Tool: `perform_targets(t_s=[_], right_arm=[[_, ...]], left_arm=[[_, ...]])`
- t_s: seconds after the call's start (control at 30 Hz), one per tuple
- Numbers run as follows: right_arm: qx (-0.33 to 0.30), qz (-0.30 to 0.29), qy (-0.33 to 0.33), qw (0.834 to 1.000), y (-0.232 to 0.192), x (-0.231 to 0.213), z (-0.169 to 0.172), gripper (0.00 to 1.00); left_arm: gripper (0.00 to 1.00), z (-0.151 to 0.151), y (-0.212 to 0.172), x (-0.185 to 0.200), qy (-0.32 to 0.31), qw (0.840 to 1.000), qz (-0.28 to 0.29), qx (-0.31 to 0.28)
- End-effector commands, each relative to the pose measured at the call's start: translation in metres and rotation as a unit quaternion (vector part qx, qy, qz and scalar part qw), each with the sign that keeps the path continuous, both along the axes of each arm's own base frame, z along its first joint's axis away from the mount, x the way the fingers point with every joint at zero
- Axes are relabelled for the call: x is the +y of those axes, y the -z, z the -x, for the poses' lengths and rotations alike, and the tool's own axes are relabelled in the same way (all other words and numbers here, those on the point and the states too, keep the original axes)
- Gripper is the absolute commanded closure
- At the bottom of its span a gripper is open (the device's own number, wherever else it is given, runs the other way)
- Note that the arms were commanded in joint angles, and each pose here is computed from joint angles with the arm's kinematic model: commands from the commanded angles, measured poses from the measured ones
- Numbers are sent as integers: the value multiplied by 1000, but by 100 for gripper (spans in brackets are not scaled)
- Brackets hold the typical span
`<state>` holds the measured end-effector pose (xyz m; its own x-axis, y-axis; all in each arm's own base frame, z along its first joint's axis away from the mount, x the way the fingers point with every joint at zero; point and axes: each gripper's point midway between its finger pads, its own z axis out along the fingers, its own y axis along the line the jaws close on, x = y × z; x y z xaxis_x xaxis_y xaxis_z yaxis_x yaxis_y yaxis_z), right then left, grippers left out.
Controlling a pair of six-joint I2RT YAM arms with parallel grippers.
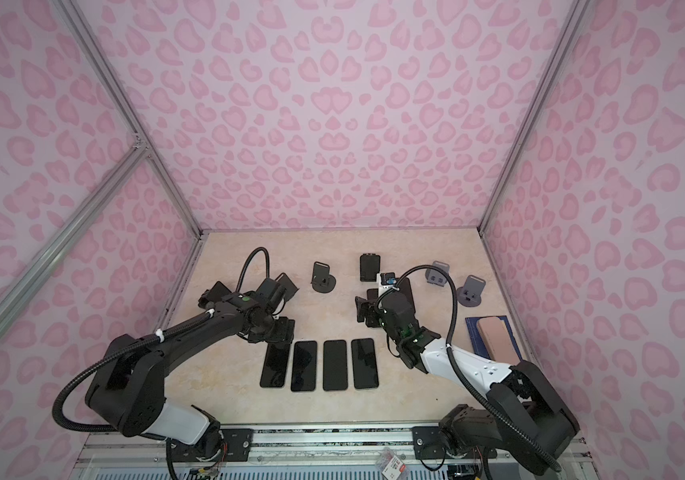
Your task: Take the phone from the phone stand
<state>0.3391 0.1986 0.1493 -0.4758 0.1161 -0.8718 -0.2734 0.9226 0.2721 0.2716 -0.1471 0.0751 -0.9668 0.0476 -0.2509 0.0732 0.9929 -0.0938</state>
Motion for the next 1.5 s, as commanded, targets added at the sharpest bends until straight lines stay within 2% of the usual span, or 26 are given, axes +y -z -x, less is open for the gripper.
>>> perform_targets(t_s=[0.0, 0.13, 0.17, 0.23, 0.4, 0.5, 0.73, 0.8, 0.9, 1.0, 1.07, 1.1, 1.17, 1.27, 1.3, 1.37, 1.4, 1.47], right_arm=[[-5, 4, 7, 1000, 0, -3, -1, 9], [-5, 5, 8, 1000, 0, -4, -1, 9], [-6, 5, 11, 1000, 0, -4, -1, 9], [-7, 5, 16, 1000, 0, -6, -1, 9], [-19, 0, 26, 999, -4, -11, 0, 9], [-26, -2, 29, 999, -5, -13, 0, 8], [-44, -10, 63, 997, -10, -26, 0, 7], [-49, -11, 75, 996, -12, -31, 0, 6], [-56, -16, 92, 994, -13, -38, 1, 6], [-61, -16, 100, 993, -14, -42, 2, 6], [-63, -16, 101, 993, -15, -42, 2, 6], [-63, -14, 103, 993, -14, -44, 2, 6], [-61, -12, 104, 993, -13, -44, 1, 7], [-61, -11, 105, 993, -13, -44, 2, 7], [-61, -10, 108, 992, -12, -45, 1, 7], [-61, -7, 113, 992, -12, -47, 1, 7], [-61, -7, 115, 991, -12, -48, 1, 7], [-64, -5, 123, 990, -13, -52, 1, 7]], left_arm=[[14, -4, -33, 7, 2, 999, -8, -32], [13, -13, -82, 8, 4, 995, 7, -96], [5, -17, -97, 11, 0, 992, 9, -123], [1, -22, -124, 16, -9, 984, 17, -178], [2, -26, -175, 35, -37, 958, 19, -285], [2, -26, -197, 52, -73, 941, 7, -330], [3, -18, -234, 66, -85, 904, 21, -417], [3, -17, -236, 78, -133, 884, 32, -447], [3, -27, -221, 81, -110, 856, 1, -505], [3, -36, -193, 101, -124, 845, -54, -517], [3, -43, -176, 111, -128, 837, -50, -530], [3, -48, -170, 115, -120, 826, -46, -548], [3, -52, -155, 137, -151, 808, -65, -565], [3, -65, -126, 165, -188, 798, -89, -566], [3, -67, -115, 179, -220, 791, -89, -564], [3, -73, -108, 191, -239, 778, -71, -577], [3, -78, -111, 191, -231, 780, -74, -576], [3, -87, -123, 188, -213, 771, -69, -597]])
